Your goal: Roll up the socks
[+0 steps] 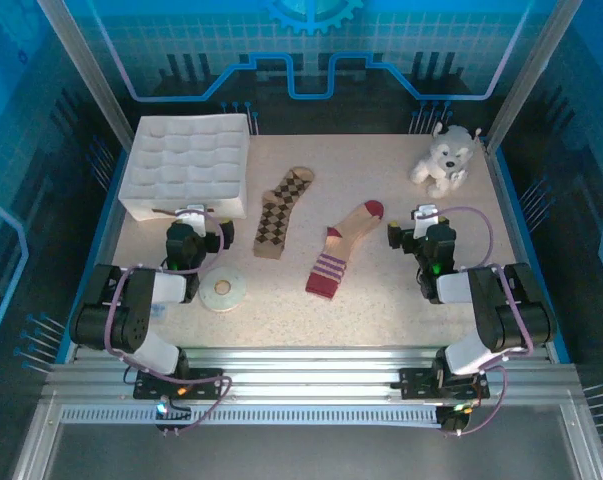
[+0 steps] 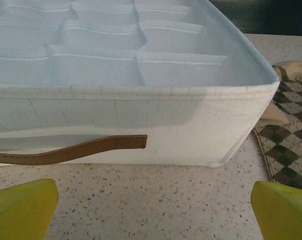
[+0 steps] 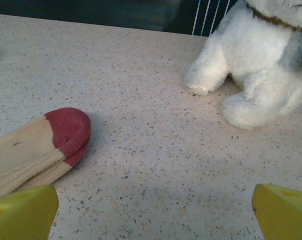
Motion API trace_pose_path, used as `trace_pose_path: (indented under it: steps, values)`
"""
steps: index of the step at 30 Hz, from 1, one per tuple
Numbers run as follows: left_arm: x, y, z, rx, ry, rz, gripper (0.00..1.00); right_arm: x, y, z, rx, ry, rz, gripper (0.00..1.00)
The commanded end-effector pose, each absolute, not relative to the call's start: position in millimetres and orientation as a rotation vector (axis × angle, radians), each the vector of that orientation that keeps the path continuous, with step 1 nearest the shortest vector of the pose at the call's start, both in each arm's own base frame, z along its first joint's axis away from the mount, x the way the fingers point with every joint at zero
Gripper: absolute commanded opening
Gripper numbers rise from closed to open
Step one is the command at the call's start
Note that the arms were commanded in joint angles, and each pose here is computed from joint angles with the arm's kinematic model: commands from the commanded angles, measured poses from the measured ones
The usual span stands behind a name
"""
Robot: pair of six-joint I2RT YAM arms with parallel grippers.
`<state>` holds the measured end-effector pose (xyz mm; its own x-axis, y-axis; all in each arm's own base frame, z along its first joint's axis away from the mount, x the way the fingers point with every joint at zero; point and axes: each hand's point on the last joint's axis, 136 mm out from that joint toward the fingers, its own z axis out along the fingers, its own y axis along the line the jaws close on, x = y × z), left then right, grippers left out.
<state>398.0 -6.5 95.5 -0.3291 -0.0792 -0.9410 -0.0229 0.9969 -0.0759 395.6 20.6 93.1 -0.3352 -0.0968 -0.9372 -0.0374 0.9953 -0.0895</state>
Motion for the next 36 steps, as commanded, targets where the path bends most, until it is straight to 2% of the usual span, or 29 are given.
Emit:
trace_pose_path:
  steps: [1,36]
  values:
    - [399.1,-5.7,95.1,-0.06,1.907,-0.064,0.99,398.5,19.6,100.0,-0.089,1.895,-0.05,1.0]
    - [399.3,-4.2,95.2,-0.072,1.908,-0.064,1.0,398.9,25.9,98.8,-0.127,1.902,-0.021,1.0]
